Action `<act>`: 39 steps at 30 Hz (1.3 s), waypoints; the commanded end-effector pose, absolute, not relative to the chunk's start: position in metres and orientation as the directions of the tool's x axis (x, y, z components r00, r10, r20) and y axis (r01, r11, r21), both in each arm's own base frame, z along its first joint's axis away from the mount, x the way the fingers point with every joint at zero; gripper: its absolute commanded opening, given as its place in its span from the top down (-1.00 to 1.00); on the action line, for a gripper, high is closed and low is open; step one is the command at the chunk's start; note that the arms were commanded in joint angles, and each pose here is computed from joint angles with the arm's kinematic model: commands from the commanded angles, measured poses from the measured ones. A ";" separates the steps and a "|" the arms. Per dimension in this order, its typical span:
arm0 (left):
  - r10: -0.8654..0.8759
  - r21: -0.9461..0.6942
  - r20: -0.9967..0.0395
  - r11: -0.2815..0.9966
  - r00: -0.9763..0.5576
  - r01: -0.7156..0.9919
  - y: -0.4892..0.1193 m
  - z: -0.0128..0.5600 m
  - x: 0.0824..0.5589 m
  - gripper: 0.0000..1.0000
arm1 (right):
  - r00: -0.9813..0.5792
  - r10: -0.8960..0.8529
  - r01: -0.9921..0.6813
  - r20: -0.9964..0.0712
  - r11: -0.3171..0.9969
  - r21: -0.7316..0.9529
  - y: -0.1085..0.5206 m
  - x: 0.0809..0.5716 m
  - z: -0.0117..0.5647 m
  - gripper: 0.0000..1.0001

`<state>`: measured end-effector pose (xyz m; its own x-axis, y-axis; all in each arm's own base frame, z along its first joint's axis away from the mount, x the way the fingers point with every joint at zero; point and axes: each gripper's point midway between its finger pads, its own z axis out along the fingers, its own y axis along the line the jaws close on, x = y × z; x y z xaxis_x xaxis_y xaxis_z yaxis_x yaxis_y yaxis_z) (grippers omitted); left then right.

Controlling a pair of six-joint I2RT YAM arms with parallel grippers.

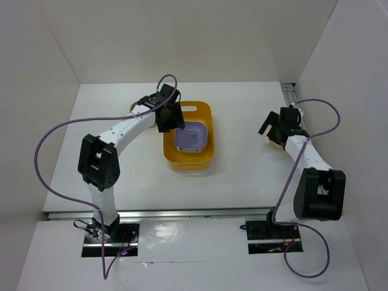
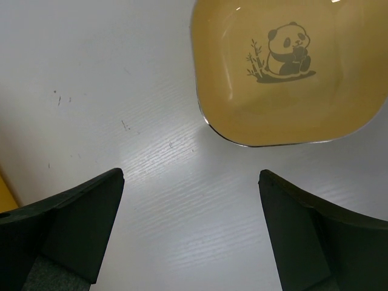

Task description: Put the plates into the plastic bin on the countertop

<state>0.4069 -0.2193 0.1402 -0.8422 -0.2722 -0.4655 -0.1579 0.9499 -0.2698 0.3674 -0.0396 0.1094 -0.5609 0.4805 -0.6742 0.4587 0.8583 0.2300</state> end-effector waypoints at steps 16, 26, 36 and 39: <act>-0.200 -0.343 -0.630 0.939 -0.750 0.037 -0.238 0.243 0.310 -0.67 | -0.634 0.391 0.488 -0.667 0.872 0.047 -0.043 0.437 0.045 -0.55; -0.245 -0.282 -0.651 0.957 -0.719 -0.071 -0.180 0.230 0.278 -0.76 | -0.708 0.332 0.405 -0.624 0.914 0.026 0.006 0.446 0.014 1.00; -0.360 -0.250 -0.637 0.933 -0.682 -0.259 -0.115 0.203 0.276 -1.00 | -0.522 0.205 0.188 -0.828 0.974 0.123 0.116 0.469 0.185 1.00; -0.379 -0.249 -0.628 0.925 -0.679 -0.286 -0.107 0.200 0.277 -1.00 | -0.474 0.170 0.095 -0.864 0.985 0.141 0.153 0.462 0.235 1.00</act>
<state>0.2753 -0.1125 0.1943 -0.7061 -0.3450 -0.6184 -0.2599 0.9386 -0.2268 0.4658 0.1283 0.1423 -0.6055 0.1628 -0.7790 0.1571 0.9840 0.0835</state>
